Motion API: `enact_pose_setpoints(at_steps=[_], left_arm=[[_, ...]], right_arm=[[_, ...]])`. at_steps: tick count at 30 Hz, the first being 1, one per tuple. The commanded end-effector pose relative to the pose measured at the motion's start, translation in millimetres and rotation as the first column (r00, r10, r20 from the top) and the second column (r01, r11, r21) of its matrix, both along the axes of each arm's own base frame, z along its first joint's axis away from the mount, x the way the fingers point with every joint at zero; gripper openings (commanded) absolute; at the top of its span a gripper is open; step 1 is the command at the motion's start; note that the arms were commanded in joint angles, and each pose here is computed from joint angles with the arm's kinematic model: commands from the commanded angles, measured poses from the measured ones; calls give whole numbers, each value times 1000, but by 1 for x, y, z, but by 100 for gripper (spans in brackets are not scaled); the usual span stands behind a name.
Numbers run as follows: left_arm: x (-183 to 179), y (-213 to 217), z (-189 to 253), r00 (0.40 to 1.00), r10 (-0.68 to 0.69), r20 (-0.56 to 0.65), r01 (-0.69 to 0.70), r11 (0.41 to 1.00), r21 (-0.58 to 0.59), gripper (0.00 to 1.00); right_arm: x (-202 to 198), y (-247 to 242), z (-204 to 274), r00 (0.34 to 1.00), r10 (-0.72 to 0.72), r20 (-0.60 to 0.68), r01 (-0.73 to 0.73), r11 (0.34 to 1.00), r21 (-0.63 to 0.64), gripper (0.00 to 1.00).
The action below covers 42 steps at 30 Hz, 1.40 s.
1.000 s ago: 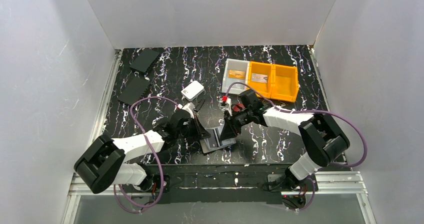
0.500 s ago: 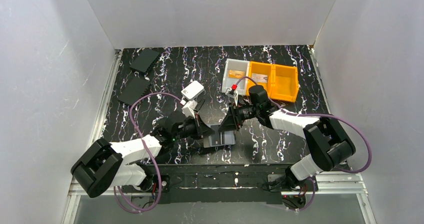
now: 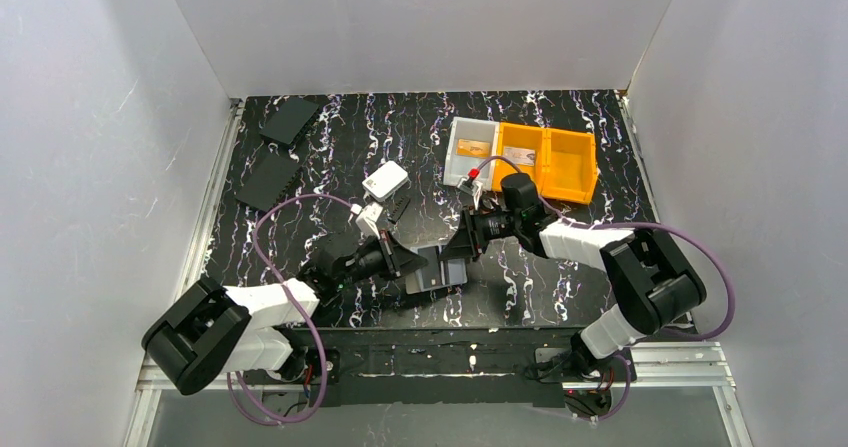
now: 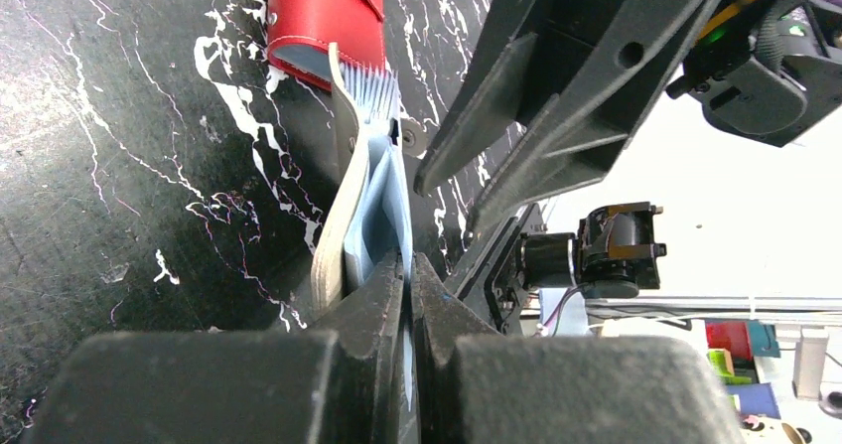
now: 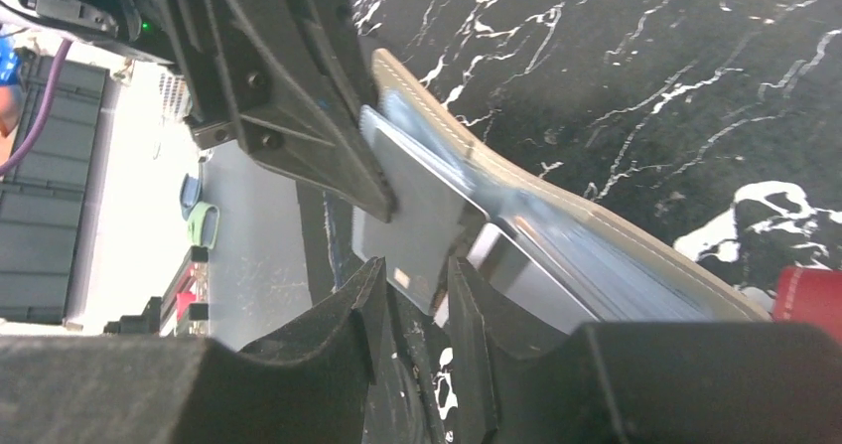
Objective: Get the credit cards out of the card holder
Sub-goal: Remove the credit card from the card holder.
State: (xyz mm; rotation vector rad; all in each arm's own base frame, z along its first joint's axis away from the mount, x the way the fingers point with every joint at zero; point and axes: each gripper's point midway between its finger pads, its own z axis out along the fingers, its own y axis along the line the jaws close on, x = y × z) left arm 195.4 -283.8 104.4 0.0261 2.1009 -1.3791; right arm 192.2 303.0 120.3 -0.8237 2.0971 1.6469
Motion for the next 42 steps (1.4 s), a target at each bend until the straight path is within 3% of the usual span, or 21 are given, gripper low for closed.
enact_pose_setpoints(at_steps=[1,12,18,31,42], left_arm=[[5,-2,31,997,10,71,-2,993,-120,0],[5,-8,44,997,-22,74,37,977,-210,0],[6,-9,42,997,-29,65,42,976,-212,0],[1,-14,84,983,-69,169,116,950,-288,0],[5,-19,104,978,-73,197,135,938,-320,0]], right_arm=[[9,-3,-6,999,-36,13,36,999,-15,38],[9,-2,-15,999,-35,-22,34,999,-27,40],[0,2,10,999,16,-27,-14,997,76,40],[23,-8,33,998,-54,-19,56,994,92,40],[21,-11,42,998,-64,-3,64,992,105,40]])
